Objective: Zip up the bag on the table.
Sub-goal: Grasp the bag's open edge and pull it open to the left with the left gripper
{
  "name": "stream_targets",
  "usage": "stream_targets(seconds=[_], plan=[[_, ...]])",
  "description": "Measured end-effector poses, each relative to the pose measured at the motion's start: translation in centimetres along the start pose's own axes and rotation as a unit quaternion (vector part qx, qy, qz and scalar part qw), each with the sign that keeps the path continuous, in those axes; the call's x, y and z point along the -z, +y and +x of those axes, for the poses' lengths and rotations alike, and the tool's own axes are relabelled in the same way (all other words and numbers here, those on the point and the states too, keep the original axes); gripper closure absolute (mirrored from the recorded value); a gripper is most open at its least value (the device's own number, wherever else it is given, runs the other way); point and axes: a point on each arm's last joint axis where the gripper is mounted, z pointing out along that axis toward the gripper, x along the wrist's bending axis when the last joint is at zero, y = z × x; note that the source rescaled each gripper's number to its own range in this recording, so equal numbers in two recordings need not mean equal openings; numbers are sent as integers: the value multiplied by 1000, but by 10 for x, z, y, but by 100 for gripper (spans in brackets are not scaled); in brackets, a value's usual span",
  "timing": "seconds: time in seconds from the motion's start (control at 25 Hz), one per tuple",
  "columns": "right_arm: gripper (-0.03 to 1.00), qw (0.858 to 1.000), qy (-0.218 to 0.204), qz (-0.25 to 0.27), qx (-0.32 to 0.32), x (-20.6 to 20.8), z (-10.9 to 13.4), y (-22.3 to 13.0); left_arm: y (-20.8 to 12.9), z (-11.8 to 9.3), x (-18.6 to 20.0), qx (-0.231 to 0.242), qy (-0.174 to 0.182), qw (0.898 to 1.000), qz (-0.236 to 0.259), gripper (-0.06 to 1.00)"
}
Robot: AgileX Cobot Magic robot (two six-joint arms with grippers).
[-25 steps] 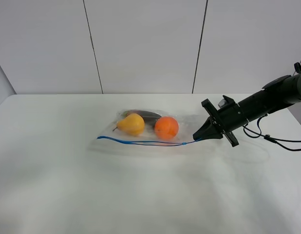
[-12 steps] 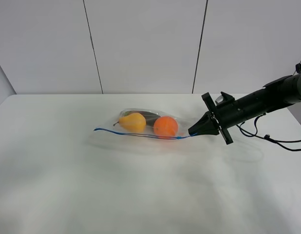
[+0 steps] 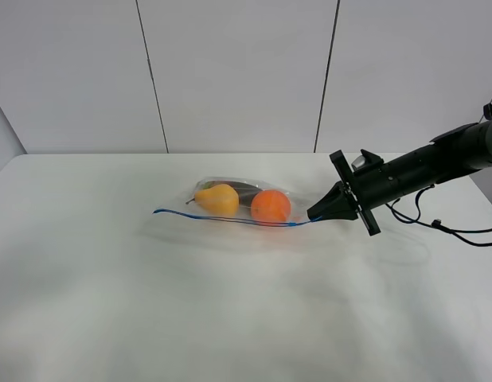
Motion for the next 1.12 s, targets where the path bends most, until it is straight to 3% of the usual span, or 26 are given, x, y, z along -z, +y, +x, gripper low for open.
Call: stream_targets(seconds=[0.2, 0.44, 0.6, 0.76, 0.96, 1.12], plan=[[97, 1000, -1, -2, 0, 0, 0, 0, 28, -1, 3, 1, -2, 999, -36, -6], [97, 1000, -1, -2, 0, 0, 0, 0, 100, -6, -31, -12, -25, 999, 19, -6], [97, 1000, -1, -3, 1, 0, 0, 0, 142, -11, -72, -78, -52, 993, 65, -6], [97, 1000, -1, -3, 1, 0, 0, 1, 171, -17, -122, -182, -98, 975, 88, -6], [97, 1000, -1, -4, 1, 0, 0, 1, 178, -27, -182, -316, -166, 932, 60, -6], [97, 1000, -1, -4, 1, 0, 0, 1, 176, -41, -210, -358, -216, 908, 25, -6]])
